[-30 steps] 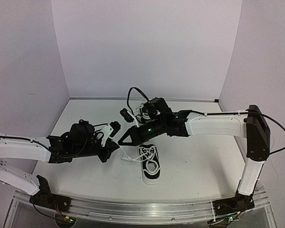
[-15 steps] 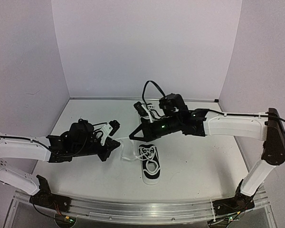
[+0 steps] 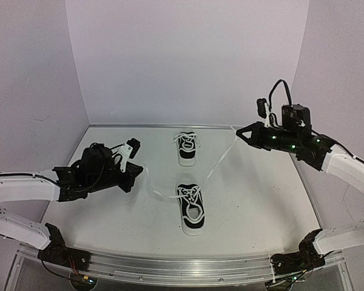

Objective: Tie the shoes

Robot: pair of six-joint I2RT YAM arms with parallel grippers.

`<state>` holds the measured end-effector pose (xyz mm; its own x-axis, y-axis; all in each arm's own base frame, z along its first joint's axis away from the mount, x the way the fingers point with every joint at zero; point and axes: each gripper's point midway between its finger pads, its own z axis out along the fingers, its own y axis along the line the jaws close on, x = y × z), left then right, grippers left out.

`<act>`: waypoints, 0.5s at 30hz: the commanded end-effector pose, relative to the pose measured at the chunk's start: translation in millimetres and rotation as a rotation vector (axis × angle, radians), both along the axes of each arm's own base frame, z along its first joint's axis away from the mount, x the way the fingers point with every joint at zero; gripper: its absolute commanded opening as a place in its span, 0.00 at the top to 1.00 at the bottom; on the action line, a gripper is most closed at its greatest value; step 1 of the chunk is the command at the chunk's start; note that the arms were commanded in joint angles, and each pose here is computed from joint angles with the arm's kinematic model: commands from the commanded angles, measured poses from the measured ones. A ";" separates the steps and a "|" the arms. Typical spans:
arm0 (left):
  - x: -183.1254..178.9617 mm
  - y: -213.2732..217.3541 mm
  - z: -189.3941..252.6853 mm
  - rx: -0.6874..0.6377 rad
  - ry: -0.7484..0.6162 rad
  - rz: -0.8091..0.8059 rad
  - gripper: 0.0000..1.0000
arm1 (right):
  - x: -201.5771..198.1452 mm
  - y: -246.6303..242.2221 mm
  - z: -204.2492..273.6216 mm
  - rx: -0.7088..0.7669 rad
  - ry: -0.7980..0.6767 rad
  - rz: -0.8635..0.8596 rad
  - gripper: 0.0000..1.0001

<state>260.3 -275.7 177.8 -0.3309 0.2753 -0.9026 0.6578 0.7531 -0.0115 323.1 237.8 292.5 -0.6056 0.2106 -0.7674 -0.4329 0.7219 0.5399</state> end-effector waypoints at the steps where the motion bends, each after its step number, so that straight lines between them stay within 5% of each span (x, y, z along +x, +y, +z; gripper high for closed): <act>1: 4.4 -6.8 42.8 -0.073 -0.041 -0.011 1.00 | -3.8 -15.1 -46.0 -0.077 0.105 -0.067 1.00; 8: -21.4 -36.4 28.0 -0.104 0.048 -0.218 1.00 | -17.7 21.4 -65.8 0.015 0.158 0.141 1.00; 15: -50.1 -36.7 51.8 -0.200 -0.006 -0.350 1.00 | -3.6 67.0 -44.7 0.082 0.116 0.284 1.00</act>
